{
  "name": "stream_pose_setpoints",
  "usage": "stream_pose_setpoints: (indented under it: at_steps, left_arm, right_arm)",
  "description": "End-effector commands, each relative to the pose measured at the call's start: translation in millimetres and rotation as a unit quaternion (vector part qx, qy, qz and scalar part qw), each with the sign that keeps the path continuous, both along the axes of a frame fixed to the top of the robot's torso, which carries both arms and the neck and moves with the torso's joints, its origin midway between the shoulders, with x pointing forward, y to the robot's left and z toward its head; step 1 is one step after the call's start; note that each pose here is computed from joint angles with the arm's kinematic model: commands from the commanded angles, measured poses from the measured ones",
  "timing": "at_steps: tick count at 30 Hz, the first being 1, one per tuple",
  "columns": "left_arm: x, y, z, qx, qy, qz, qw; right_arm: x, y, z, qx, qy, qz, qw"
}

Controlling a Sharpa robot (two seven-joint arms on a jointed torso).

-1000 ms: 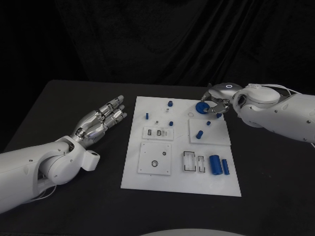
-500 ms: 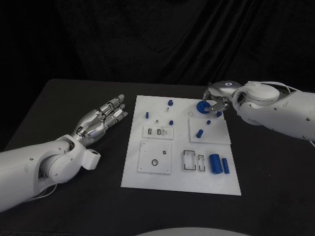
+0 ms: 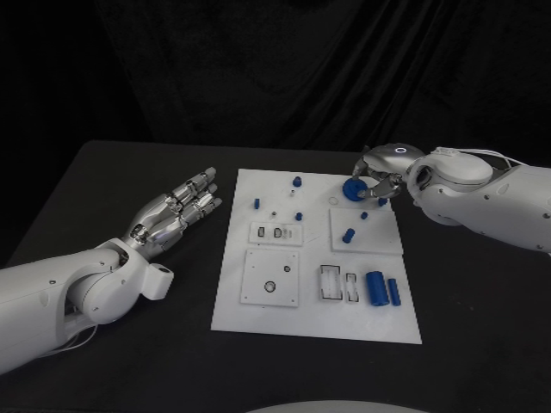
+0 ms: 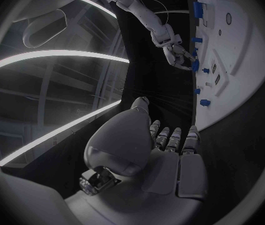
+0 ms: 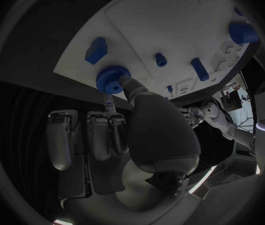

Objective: Assemble the parts on the task board

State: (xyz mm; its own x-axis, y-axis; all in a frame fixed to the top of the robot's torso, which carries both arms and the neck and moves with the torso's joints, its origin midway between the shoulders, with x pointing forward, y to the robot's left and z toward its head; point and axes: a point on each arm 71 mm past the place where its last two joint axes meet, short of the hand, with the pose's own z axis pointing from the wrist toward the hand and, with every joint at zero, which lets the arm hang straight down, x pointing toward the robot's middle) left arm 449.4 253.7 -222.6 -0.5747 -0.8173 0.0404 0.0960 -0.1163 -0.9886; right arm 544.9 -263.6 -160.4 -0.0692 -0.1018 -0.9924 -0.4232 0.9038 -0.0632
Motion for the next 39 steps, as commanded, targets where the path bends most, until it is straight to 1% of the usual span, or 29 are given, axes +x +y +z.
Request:
stream_pose_setpoints:
  at_steps: [1,6,10,14,22,26,29,32,39]
  left_arm:
    - [-2.2,-0.7,7.6,-0.035,-0.044,-0.005,0.998]
    - [-1.8,-1.2,7.5,-0.035,-0.044,-0.005,0.998]
    - [-1.4,-1.6,7.4,-0.035,-0.044,-0.006,0.998]
    - [-1.1,-2.3,7.3,-0.035,-0.044,-0.006,0.998]
    - [-0.3,-4.5,6.9,-0.036,-0.044,-0.008,0.998]
    - [0.0,-5.9,6.8,-0.036,-0.044,-0.01,0.998]
    - [0.1,-6.3,6.7,-0.036,-0.044,-0.01,0.998]
    - [0.3,-7.2,6.7,-0.036,-0.044,-0.011,0.998]
    - [0.4,-8.3,6.6,-0.037,-0.043,-0.013,0.998]
  right_arm:
    - [-1.8,6.7,12.4,0.013,-0.03,0.015,0.999]
    - [-6.7,21.5,25.8,0.022,-0.04,0.039,0.998]
    - [-10.4,36.0,29.7,0.026,-0.04,0.06,0.997]
    - [-12.3,49.7,30.1,0.026,-0.034,0.076,0.996]
    - [-9.9,80.9,29.5,0.023,-0.027,0.106,0.994]
    - [-7.6,91.7,28.1,0.02,-0.024,0.114,0.993]
    - [-5.0,100.0,25.7,0.017,-0.019,0.118,0.993]
    - [-1.8,108.1,20.8,0.01,-0.01,0.12,0.993]
    - [2.0,115.9,11.5,0.003,0.003,0.119,0.993]
